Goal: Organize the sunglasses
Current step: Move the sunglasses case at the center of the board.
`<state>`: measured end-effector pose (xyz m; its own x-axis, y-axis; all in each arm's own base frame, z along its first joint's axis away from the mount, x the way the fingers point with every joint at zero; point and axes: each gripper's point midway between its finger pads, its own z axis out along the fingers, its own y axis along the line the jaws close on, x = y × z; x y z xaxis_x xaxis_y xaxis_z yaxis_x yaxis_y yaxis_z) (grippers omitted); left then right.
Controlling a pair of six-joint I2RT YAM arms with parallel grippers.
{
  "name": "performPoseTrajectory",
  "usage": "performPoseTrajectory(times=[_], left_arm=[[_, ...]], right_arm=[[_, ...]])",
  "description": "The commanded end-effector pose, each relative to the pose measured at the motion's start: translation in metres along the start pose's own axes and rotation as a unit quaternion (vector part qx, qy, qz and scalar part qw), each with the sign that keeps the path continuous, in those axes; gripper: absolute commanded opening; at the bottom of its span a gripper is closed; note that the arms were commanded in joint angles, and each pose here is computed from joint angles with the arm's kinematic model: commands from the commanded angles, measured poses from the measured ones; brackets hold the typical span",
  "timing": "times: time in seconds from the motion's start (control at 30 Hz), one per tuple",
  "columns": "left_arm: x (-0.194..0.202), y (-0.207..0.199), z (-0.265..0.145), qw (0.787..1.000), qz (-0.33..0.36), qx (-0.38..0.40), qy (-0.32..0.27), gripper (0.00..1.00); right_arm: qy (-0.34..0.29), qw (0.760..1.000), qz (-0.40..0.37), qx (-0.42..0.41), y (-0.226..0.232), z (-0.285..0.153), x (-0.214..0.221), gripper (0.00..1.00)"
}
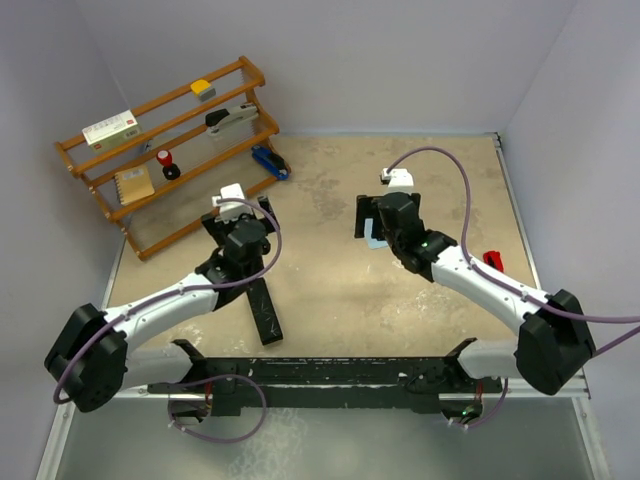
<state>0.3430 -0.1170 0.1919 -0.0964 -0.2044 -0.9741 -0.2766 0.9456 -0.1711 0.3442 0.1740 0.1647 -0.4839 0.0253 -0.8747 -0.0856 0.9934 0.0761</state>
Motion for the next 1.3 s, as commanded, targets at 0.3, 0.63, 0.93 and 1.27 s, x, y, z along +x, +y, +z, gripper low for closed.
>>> performPoseTrajectory(times=[0.3, 0.63, 0.93, 1.27], left_arm=[[-0.001, 0.08, 0.002, 0.987, -0.121, -0.103, -0.008, 0.99], [0.016, 0.128, -0.014, 0.974, -0.136, -0.179, -0.018, 1.0], [0.019, 0.156, -0.026, 0.961, -0.156, -0.227, -0.038, 0.99], [0.018, 0.172, -0.039, 0.95, -0.183, -0.246, -0.052, 0.98]], right_arm=[[0.02, 0.991, -0.088, -0.096, 0.061, -0.014, 0.027, 0.99], [0.057, 0.972, -0.161, -0.161, 0.137, -0.046, 0.065, 0.95], [0.089, 0.95, -0.215, -0.21, 0.199, -0.079, 0.109, 0.91], [0.118, 0.93, -0.22, -0.27, 0.247, -0.102, 0.144, 0.91]])
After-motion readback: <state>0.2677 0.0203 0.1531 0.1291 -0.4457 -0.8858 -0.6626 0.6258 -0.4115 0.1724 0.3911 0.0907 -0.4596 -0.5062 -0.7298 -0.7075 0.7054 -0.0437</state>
